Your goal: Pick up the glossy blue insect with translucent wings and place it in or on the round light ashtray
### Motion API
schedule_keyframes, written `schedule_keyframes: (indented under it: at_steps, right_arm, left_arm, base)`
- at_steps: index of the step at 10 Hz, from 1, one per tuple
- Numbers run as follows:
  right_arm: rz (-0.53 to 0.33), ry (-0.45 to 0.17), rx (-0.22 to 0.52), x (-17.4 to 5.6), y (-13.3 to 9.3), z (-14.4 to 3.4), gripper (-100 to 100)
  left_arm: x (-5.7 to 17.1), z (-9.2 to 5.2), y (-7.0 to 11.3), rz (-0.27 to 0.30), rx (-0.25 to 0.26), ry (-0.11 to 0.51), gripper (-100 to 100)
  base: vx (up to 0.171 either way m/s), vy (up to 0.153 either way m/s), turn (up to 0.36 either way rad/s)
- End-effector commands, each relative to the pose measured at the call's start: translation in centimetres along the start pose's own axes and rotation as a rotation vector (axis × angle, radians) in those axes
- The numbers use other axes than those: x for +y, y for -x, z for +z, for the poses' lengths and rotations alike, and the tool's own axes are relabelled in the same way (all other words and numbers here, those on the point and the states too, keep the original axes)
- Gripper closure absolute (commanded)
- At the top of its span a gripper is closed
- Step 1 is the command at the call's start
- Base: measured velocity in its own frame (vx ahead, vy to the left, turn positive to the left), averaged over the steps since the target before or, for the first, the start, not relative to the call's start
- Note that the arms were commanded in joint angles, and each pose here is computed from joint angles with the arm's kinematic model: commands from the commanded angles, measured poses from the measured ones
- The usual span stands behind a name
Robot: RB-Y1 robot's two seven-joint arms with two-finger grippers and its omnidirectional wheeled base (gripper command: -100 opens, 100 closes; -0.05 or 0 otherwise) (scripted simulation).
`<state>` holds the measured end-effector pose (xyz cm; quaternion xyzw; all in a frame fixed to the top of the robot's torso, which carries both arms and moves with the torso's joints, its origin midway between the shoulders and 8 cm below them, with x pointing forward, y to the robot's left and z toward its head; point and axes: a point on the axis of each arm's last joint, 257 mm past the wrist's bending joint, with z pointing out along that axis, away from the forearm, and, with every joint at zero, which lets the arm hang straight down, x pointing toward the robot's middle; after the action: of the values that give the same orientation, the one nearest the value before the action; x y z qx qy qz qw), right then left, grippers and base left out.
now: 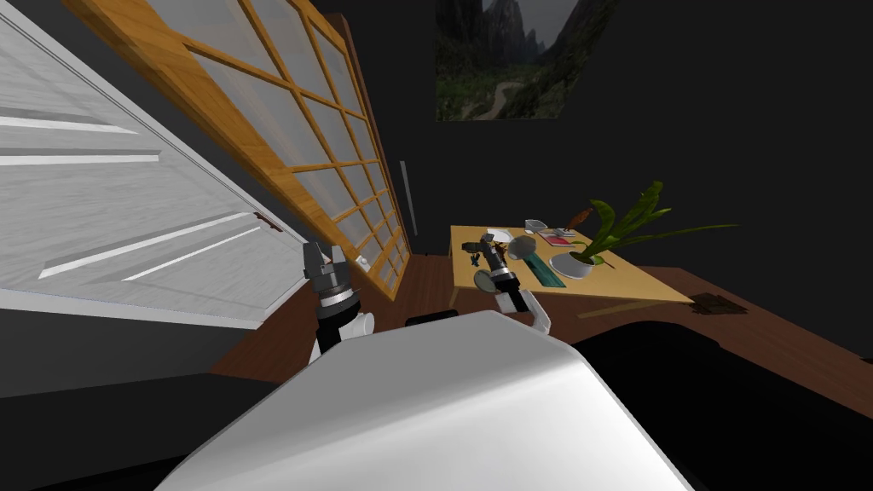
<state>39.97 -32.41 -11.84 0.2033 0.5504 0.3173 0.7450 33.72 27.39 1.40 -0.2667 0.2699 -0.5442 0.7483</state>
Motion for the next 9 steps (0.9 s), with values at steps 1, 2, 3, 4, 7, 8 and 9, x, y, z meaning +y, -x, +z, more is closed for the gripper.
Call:
schedule_keyframes:
  at_steps: [1,2,3,4,7,8,9]
  right_arm:
    - [-0.030,-0.027,0.021,-1.8,-0.2,-0.5,-100]
    - [-0.075,-0.059,0.049,-3.6,-0.7,-0.8,-100]
    - [-0.119,-0.083,0.074,-5.1,-1.0,-1.2,-100]
    - [-0.163,-0.109,0.099,-6.6,-1.4,-1.5,-100]
    - [-0.247,-0.180,0.158,-10.6,-2.2,-2.9,-100]
    - [-0.246,-0.194,0.166,-11.3,-2.4,-3.3,-100]
    - [-0.286,-0.224,0.193,-13.0,-2.7,-4.0,-100]
  left_arm:
    - [0.0,0.0,0.0,0.000,0.000,0.000,0]
    - [0.0,0.0,0.0,0.000,0.000,0.000,0]
    - [0.0,0.0,0.0,0.000,0.000,0.000,0]
    - [0.0,0.0,0.0,0.000,0.000,0.000,0]
    - [0.0,0.0,0.0,0.000,0.000,0.000,0]
    - [0.0,0.0,0.0,0.000,0.000,0.000,0]
    - [0.0,0.0,0.0,0.000,0.000,0.000,0]
  base:
    - [0.013,0.033,0.019]
    - [0.017,0.027,0.037]
    - [0.023,0.038,0.049]
    - [0.032,0.047,0.059]
    - [0.025,0.036,0.034]
    - [0.028,0.032,0.018]
    - [0.024,0.031,0.032]
